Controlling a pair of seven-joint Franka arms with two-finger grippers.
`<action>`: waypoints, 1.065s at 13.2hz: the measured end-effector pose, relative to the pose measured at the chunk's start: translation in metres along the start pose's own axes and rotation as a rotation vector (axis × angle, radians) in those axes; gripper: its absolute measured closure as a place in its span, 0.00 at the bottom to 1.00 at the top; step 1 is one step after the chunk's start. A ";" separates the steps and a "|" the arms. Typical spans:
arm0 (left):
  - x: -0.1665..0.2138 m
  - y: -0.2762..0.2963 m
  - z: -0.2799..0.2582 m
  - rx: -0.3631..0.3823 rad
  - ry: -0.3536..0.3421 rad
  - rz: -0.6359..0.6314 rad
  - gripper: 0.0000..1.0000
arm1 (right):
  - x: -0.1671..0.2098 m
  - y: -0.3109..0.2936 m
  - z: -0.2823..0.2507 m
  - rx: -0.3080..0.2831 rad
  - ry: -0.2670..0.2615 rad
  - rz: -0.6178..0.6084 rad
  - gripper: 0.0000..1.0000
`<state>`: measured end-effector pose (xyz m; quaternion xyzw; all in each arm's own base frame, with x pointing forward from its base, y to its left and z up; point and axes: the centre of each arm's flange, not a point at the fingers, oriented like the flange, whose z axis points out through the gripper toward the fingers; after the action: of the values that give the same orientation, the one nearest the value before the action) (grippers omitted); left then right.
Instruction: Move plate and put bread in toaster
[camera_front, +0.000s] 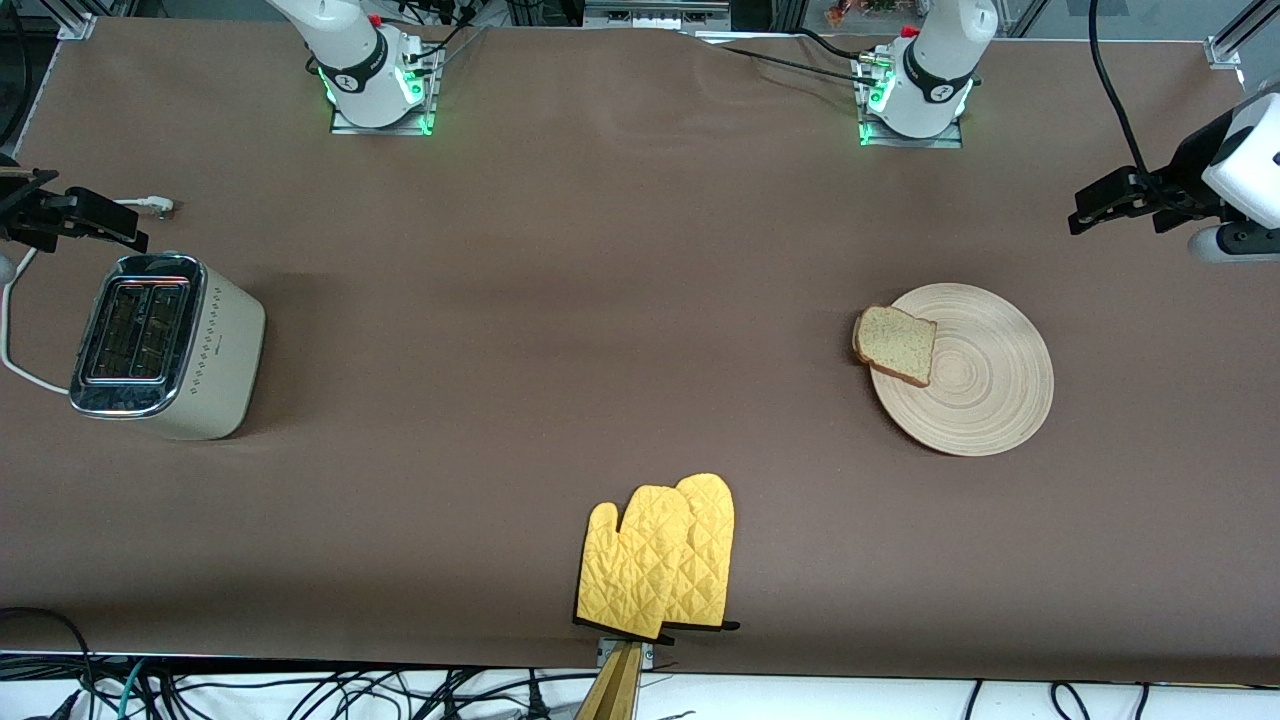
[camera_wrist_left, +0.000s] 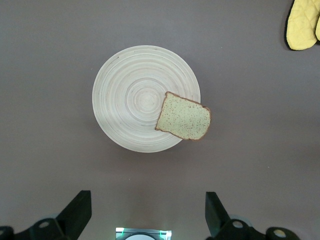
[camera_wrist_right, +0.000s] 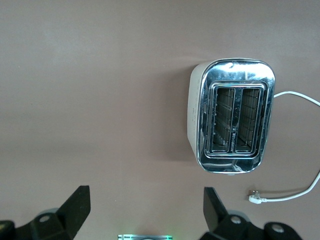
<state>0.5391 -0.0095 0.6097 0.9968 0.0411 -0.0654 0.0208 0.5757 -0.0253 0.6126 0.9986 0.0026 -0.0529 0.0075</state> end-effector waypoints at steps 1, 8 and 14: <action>0.000 0.000 0.000 0.000 -0.001 0.000 0.00 | 0.000 0.000 0.000 0.000 0.000 0.000 0.00; 0.028 -0.019 0.034 -0.003 0.020 -0.027 0.00 | 0.001 0.000 0.001 0.000 0.001 -0.001 0.00; 0.050 -0.081 0.091 -0.019 0.033 -0.018 0.00 | 0.002 -0.004 0.001 -0.001 0.003 -0.007 0.00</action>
<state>0.5695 0.0706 0.5097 0.9971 0.0512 -0.0488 0.0290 0.5779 -0.0213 0.6117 0.9986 0.0062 -0.0515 0.0076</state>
